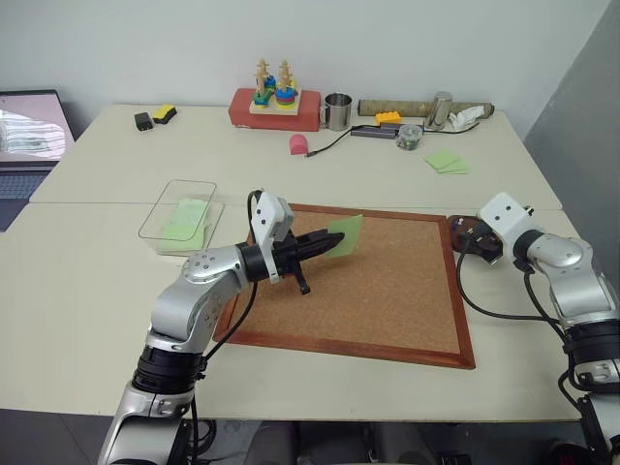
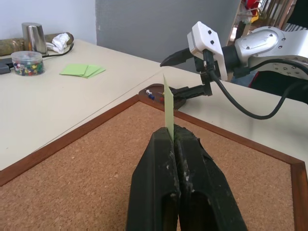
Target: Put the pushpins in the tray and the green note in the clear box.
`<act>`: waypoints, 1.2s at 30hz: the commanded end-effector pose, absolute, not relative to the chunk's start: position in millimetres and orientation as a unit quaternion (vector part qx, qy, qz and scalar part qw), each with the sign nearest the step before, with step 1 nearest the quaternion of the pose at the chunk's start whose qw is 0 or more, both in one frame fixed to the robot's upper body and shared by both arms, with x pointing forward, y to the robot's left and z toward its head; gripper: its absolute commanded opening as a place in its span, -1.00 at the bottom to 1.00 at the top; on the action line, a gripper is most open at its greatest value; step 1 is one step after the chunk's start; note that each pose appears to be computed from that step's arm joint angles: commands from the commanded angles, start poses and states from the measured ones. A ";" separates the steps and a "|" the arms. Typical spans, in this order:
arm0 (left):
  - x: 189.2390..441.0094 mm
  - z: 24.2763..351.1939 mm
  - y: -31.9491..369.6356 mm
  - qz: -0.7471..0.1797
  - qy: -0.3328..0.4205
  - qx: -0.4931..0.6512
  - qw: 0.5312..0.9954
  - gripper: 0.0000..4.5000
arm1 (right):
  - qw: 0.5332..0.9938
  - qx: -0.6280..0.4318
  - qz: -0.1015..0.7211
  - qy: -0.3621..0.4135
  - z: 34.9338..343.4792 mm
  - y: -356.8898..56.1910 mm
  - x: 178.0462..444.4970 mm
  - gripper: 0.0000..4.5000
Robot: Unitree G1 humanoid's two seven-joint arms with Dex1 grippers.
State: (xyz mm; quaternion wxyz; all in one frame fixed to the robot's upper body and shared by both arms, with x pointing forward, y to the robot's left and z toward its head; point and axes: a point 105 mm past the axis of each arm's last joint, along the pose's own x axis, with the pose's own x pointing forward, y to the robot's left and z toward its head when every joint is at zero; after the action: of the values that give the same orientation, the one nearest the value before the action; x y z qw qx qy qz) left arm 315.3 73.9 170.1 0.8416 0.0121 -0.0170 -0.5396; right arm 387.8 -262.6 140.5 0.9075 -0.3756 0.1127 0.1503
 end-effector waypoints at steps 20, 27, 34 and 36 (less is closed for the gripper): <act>322.5 195.5 84.1 -0.508 -0.069 0.034 0.858 -1.00 | 0.918 -0.369 0.148 0.014 219.6 -258.6 376.9 0.95; 336.1 221.2 147.5 -0.415 -0.076 0.098 0.901 -1.00 | 0.879 -0.308 0.364 0.027 223.1 -189.2 336.9 0.95; 356.2 236.7 259.2 -0.230 -0.027 0.185 0.955 -1.00 | 0.823 -0.224 0.521 -0.021 249.2 -107.1 306.2 0.95; 361.0 236.0 280.7 -0.188 -0.013 0.191 0.963 -1.00 | 0.818 -0.216 0.533 -0.023 251.8 -98.1 305.7 0.95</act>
State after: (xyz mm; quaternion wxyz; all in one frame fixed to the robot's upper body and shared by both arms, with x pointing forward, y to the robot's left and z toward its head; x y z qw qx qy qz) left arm 358.2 256.8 221.9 0.9550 0.1737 0.0004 -0.2403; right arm 309.4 -105.4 242.0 0.8229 -0.2184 -0.0087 0.5245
